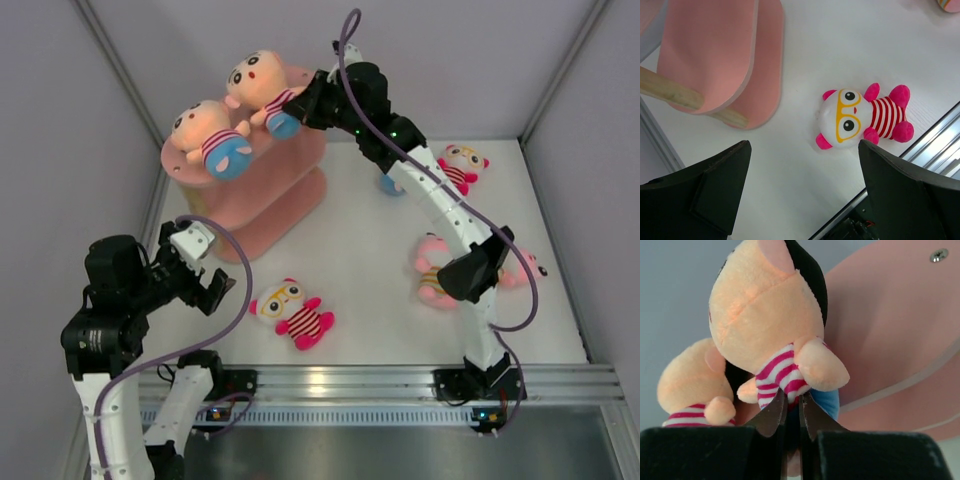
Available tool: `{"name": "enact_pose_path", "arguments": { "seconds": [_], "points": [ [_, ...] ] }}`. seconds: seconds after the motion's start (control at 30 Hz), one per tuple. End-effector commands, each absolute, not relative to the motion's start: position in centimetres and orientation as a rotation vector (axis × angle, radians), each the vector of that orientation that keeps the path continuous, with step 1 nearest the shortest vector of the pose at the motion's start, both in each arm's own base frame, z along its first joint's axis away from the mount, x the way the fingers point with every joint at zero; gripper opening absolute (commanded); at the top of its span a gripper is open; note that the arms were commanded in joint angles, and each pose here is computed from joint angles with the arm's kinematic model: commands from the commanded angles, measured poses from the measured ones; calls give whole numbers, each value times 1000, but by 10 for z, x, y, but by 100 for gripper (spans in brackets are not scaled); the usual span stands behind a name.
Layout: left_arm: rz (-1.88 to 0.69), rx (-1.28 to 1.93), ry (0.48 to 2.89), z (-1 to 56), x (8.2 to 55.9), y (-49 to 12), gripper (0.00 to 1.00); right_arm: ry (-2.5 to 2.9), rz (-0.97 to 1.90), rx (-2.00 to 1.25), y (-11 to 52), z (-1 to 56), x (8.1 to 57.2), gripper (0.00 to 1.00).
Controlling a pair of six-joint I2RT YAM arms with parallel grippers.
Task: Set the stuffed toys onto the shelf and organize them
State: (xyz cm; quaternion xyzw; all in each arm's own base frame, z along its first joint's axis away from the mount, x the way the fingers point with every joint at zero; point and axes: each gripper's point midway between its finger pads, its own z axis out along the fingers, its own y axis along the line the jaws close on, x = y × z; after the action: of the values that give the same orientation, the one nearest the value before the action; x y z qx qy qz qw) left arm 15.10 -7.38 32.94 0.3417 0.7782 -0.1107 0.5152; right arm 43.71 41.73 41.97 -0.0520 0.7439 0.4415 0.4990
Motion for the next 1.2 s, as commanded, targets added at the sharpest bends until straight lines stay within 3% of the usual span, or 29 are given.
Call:
{"name": "enact_pose_path", "arguments": {
  "seconds": [0.0, 0.4, 0.63, 1.03, 1.17],
  "points": [
    [-266, 842, 1867, 325, 148, -74, 95, 1674, 1215, -136, 429, 464, 426, 0],
    [-288, 848, 1863, 323, 147, -77, 96, 1720, 1270, -138, 450, 432, 440, 9],
    [-293, 843, 1869, 323, 146, -78, 96, 1707, 1239, -141, 436, 444, 437, 38],
    [-303, 838, 1874, 320, 146, -78, 98, 1595, 1235, -119, 407, 492, 426, 70],
    [-303, 838, 1880, 317, 145, -78, 98, 1570, 1208, -136, 401, 502, 421, 73]
  ]
}}
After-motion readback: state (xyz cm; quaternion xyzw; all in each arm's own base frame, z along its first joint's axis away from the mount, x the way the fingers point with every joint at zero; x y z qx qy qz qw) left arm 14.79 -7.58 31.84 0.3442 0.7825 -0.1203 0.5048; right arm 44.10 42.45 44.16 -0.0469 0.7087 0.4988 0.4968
